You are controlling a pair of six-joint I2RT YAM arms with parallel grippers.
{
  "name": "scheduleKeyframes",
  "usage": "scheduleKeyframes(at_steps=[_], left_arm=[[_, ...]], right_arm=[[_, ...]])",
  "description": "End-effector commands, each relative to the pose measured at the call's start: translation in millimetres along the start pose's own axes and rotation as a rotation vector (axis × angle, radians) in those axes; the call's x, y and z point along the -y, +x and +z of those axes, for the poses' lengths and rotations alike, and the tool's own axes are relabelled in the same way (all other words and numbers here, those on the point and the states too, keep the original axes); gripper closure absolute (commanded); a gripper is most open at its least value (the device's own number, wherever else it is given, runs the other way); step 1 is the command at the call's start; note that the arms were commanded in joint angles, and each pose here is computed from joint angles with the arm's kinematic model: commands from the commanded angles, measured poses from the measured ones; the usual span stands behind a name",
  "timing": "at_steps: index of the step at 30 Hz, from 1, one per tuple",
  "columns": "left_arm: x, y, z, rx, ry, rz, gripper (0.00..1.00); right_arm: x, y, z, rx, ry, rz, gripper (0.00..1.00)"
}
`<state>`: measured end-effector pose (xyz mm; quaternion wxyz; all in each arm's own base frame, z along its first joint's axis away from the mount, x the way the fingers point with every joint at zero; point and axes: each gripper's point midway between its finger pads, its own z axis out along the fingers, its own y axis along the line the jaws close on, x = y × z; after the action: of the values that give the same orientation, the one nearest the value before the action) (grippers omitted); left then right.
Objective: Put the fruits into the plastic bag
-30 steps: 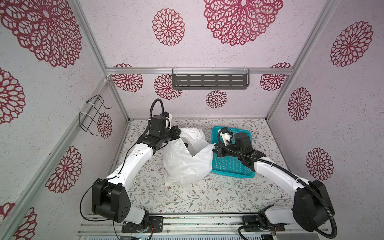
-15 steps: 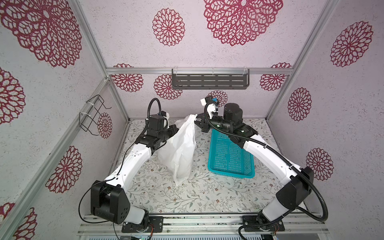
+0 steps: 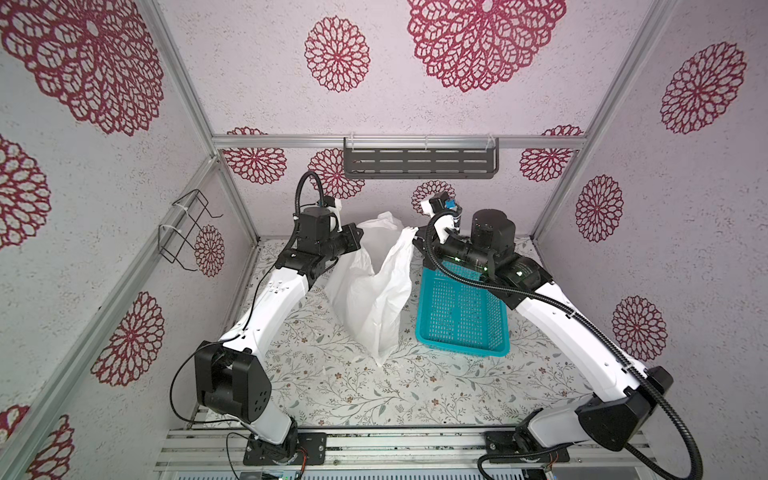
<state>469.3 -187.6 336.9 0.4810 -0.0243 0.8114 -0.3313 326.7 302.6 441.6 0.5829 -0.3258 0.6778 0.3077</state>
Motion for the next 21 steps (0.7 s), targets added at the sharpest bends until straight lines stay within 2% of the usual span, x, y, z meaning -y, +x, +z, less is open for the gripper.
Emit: scheduleKeyframes(at_steps=[1, 4, 9, 14, 21], left_arm=[[44, -46, -22, 0.16, 0.133, 0.084, 1.0], [44, -36, -23, 0.154, 0.151, 0.072, 1.0], [11, 11, -8, 0.068, 0.08, 0.005, 1.0], [-16, 43, 1, 0.013, 0.018, -0.036, 1.0], [-33, 52, 1, 0.004, -0.025, -0.058, 1.0]], right_arm=[[7, -36, -34, 0.125, 0.099, -0.064, 1.0], [12, -20, -35, 0.098, 0.126, -0.046, 1.0], [28, 28, -18, 0.002, 0.157, 0.067, 1.0], [74, 86, -2, -0.109, 0.249, 0.273, 1.0], [160, 165, -3, -0.259, 0.468, 0.573, 1.0]])
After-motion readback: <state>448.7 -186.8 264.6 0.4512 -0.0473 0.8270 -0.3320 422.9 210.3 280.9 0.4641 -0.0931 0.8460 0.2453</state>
